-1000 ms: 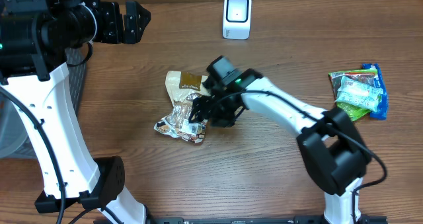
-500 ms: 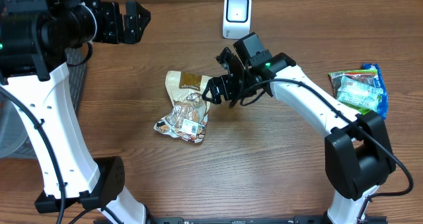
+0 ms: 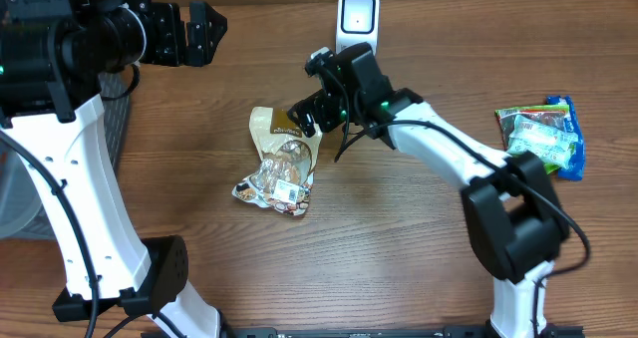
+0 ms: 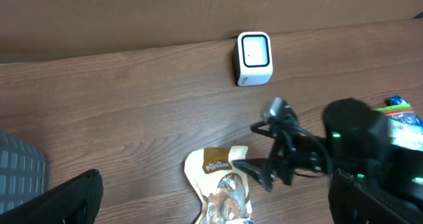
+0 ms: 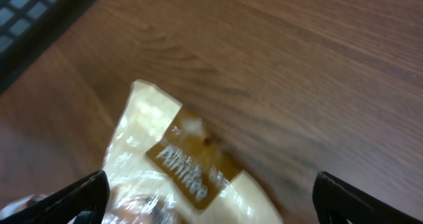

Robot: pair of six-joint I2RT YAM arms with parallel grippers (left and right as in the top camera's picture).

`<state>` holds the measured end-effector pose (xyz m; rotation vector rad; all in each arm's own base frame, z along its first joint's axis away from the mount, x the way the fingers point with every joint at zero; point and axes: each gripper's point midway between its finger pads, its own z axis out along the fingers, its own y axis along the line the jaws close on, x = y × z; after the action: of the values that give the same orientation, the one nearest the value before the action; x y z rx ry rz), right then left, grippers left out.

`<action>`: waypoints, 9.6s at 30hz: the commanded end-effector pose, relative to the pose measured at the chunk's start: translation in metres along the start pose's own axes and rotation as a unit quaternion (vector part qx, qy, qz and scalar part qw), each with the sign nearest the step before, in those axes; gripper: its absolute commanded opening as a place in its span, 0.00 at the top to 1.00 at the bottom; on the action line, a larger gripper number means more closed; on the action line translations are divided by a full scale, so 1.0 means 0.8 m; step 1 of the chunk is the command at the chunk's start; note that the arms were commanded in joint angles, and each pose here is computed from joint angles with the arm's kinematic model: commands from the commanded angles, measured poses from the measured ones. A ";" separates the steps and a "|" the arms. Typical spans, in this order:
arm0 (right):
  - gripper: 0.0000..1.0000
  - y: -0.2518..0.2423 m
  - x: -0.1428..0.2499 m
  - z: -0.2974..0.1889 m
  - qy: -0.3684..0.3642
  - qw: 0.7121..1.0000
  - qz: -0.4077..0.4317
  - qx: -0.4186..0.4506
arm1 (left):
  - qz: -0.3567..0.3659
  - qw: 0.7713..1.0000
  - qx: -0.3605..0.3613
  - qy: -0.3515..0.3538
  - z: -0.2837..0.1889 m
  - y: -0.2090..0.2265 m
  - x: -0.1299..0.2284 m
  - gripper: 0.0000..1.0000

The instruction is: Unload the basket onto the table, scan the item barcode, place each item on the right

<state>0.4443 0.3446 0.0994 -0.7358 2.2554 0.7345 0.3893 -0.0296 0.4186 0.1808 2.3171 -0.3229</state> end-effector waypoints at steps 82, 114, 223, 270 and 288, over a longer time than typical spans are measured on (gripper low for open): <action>0.87 0.102 0.142 0.076 0.168 0.960 0.223 -0.026 | 0.011 1.000 0.008 -0.001 0.002 -0.004 -0.001 0.00; 0.02 -0.022 0.087 -0.050 0.148 0.932 0.329 0.034 | 0.011 1.000 0.008 -0.001 0.002 -0.004 -0.001 0.00; 0.96 -0.197 -0.166 -0.176 -0.218 0.774 -0.170 0.570 | 0.011 1.000 0.009 -0.001 0.002 -0.005 -0.001 0.00; 0.96 -0.202 -0.132 -0.115 -0.174 0.728 -0.259 0.610 | 0.012 1.000 0.009 -0.001 0.002 -0.005 -0.001 0.00; 0.96 -0.199 -0.169 -0.128 -0.214 0.703 -0.342 0.585 | 0.012 1.000 0.010 -0.001 0.002 -0.006 -0.001 0.00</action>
<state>0.5864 0.2122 0.2066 -0.5204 1.3968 -0.8270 0.3893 -0.0296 0.4186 0.1808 2.3171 -0.3229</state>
